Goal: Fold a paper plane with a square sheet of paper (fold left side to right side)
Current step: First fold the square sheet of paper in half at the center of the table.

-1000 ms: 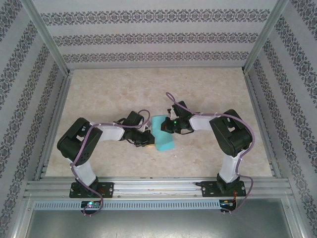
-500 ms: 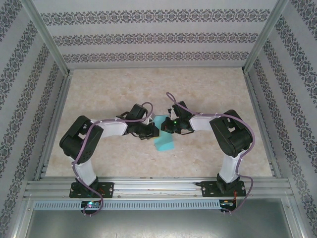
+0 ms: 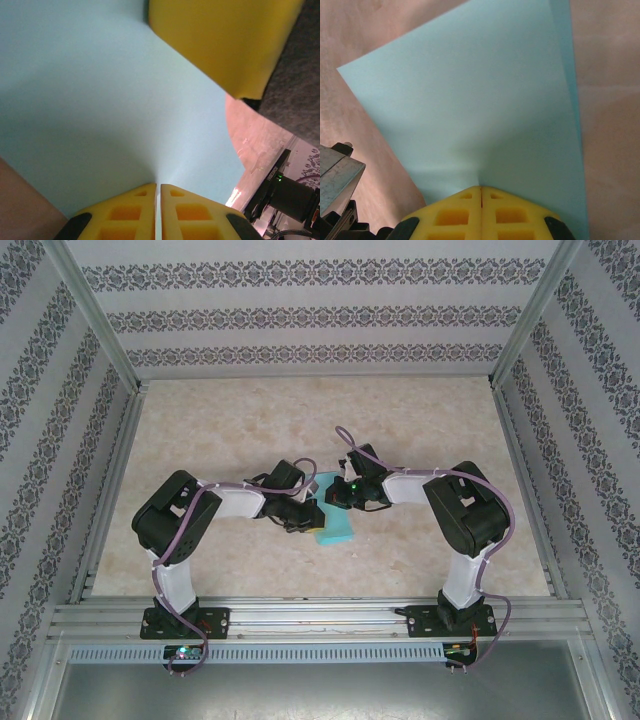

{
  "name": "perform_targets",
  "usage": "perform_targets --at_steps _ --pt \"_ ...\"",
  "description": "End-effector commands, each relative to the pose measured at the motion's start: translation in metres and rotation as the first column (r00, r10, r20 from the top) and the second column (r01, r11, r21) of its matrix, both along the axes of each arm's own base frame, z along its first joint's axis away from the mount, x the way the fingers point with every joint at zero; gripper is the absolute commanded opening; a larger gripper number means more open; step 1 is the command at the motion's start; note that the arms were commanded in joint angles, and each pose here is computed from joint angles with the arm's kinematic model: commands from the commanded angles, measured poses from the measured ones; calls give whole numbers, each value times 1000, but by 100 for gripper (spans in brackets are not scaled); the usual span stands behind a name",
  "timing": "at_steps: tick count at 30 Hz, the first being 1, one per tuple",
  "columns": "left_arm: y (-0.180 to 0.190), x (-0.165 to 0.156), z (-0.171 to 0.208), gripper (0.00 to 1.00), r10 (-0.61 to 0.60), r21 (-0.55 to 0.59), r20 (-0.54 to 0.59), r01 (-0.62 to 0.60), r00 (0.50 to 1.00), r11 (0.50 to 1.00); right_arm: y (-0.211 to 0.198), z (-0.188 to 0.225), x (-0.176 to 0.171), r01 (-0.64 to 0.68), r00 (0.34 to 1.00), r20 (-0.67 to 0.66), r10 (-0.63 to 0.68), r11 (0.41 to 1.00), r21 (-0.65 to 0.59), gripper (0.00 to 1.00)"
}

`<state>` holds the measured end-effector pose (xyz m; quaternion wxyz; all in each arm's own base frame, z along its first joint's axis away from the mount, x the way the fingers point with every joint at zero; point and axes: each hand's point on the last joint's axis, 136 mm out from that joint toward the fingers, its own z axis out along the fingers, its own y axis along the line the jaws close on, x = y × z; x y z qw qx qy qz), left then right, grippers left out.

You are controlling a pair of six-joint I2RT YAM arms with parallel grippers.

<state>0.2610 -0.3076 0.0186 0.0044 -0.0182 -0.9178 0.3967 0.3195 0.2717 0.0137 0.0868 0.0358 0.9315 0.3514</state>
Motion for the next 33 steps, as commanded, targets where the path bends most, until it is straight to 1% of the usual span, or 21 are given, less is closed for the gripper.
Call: perform_targets --at_steps 1,7,12,24,29,33 --pt "15 -34 -22 11 -48 92 -95 57 994 994 -34 -49 -26 38 991 -116 -61 980 -193 0" --pt "21 -55 -23 11 -85 114 -123 99 989 989 -37 -51 -26 40 991 -117 -65 979 -201 0" --pt "23 -69 -22 11 -105 108 -144 121 984 987 -38 -52 -28 39 991 -121 -64 978 -204 0" --pt "35 -95 -29 11 -115 130 -192 141 975 981 -38 -52 -29 33 991 -124 -59 979 -201 0" --pt "34 -96 -21 11 -128 111 -179 149 976 983 -36 -52 -30 31 991 -124 -56 980 -198 0" --pt "29 -77 8 11 -126 85 -112 136 986 987 -34 -49 -30 30 992 -118 -53 982 -187 0"
